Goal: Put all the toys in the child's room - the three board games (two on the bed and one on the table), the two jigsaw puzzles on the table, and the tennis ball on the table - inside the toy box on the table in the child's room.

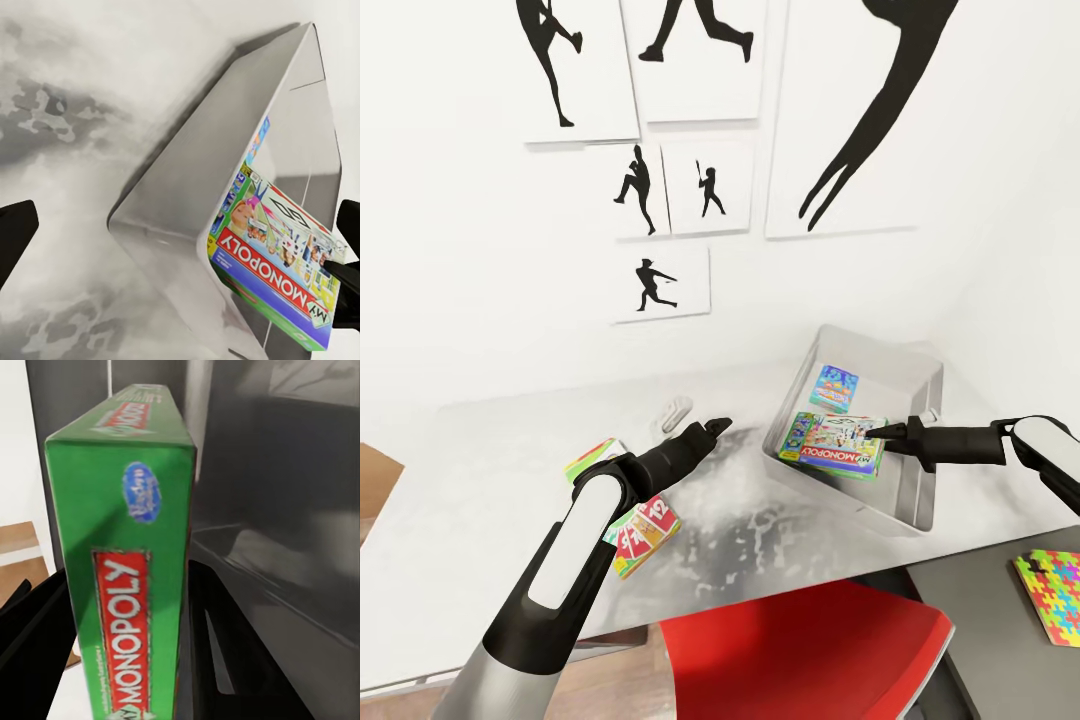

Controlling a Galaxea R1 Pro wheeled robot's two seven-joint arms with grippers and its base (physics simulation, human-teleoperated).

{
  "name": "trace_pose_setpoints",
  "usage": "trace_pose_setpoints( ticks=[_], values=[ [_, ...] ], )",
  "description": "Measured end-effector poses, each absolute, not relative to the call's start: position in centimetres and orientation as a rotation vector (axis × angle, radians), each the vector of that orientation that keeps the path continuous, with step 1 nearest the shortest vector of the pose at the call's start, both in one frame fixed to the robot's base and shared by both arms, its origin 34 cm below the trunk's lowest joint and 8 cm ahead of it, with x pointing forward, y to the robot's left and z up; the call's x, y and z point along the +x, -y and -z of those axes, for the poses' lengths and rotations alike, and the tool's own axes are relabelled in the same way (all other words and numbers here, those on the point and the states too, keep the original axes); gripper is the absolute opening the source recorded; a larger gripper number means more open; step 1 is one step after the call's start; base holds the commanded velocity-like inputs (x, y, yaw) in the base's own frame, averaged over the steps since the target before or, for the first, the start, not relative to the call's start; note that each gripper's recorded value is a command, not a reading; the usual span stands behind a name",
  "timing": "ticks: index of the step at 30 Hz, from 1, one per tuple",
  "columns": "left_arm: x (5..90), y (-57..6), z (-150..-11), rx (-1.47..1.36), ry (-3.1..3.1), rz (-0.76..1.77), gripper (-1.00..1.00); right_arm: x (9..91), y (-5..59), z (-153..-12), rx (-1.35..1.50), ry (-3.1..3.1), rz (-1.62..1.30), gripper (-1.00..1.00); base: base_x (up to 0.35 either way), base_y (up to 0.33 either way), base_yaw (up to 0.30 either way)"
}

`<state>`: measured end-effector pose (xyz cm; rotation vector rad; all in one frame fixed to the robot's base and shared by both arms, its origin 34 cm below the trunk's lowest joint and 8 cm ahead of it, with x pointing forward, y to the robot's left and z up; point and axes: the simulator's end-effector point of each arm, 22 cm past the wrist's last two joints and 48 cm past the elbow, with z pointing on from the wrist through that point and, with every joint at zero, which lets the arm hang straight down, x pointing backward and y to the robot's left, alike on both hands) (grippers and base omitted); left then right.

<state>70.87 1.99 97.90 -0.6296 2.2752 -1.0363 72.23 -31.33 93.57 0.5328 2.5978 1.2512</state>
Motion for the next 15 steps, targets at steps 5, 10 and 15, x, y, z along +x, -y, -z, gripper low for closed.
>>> trace_pose_setpoints(
  ticks=[5, 10, 15],
  values=[
    [70.87, -1.99, -97.89, -0.63, -2.275, 1.036, 1.0, 72.26, 31.33, -93.6, 0.533, -2.597, -1.252, -1.0, 0.0, 0.0, 0.0],
    [70.86, -1.99, -97.89, -0.63, -2.275, 1.036, 1.0, 72.27, 31.33, -93.62, 0.534, -2.596, -1.253, 1.0, 0.0, 0.0, 0.0],
    [70.86, -1.99, -97.89, -0.63, -2.275, 1.036, 1.0, 72.3, 31.34, -93.65, 0.533, -2.596, -1.252, 1.0, 0.0, 0.0, 0.0]
  ],
)
